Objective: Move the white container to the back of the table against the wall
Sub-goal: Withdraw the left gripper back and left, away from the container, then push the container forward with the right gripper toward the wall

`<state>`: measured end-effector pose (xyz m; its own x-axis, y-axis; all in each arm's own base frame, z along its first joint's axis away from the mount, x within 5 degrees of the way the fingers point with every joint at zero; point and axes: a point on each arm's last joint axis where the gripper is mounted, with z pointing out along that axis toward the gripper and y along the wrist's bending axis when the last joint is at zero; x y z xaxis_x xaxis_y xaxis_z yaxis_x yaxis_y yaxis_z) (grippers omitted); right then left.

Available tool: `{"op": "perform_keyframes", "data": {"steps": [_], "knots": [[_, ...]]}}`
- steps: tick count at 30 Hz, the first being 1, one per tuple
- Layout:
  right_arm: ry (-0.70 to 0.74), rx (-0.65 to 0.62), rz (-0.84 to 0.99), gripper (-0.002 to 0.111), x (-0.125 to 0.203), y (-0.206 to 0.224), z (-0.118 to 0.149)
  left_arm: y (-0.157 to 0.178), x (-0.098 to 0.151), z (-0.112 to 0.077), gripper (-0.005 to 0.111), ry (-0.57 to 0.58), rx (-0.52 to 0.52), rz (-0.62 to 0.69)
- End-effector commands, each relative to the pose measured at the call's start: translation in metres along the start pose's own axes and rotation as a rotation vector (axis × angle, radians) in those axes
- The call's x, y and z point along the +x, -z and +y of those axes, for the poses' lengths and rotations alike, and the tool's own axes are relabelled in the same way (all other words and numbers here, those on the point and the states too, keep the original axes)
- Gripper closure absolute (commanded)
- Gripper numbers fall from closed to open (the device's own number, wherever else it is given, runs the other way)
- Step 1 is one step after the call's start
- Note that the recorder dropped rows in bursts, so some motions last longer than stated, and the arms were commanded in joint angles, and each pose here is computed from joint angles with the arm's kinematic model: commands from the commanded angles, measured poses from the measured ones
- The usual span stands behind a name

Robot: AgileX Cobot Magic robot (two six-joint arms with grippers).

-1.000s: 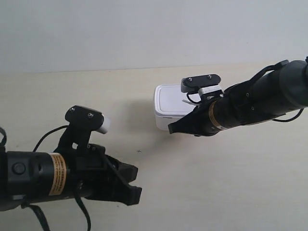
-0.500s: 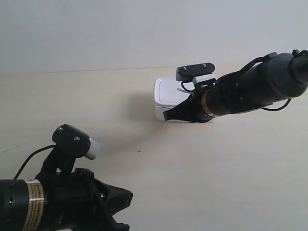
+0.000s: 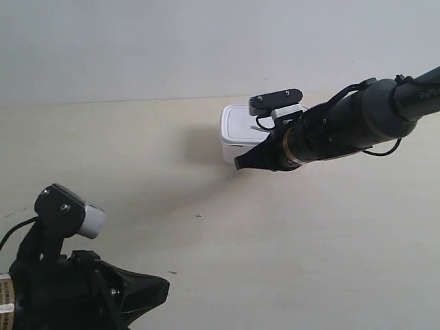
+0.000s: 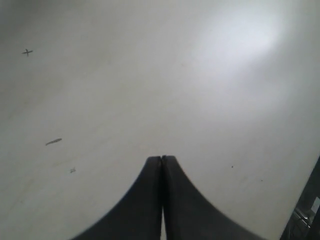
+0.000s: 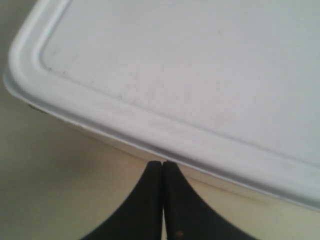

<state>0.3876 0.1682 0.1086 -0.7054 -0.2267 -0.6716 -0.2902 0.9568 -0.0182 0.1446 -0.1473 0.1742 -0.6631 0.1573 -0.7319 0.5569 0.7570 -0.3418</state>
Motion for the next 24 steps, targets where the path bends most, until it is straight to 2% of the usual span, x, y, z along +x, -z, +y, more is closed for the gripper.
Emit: {"op": "perform_keyframes", "data": {"steps": [1, 12, 19, 24], "knots": [[0.027, 0.048, -0.020, 0.108, -0.007, -0.005, -0.002, 0.010, 0.005, -0.001, 0.107, 0.007, 0.020, -0.027], [0.065, 0.065, -0.036, 0.108, -0.016, -0.024, -0.001, 0.028, 0.014, 0.000, 0.107, 0.005, 0.023, -0.064], [0.090, 0.163, -0.051, 0.108, -0.023, -0.032, -0.008, 0.035, 0.019, 0.001, 0.107, 0.003, 0.026, -0.076], [0.117, 0.175, -0.054, 0.108, -0.029, -0.039, -0.008, 0.037, 0.018, 0.001, 0.107, 0.001, 0.029, -0.087]]}}
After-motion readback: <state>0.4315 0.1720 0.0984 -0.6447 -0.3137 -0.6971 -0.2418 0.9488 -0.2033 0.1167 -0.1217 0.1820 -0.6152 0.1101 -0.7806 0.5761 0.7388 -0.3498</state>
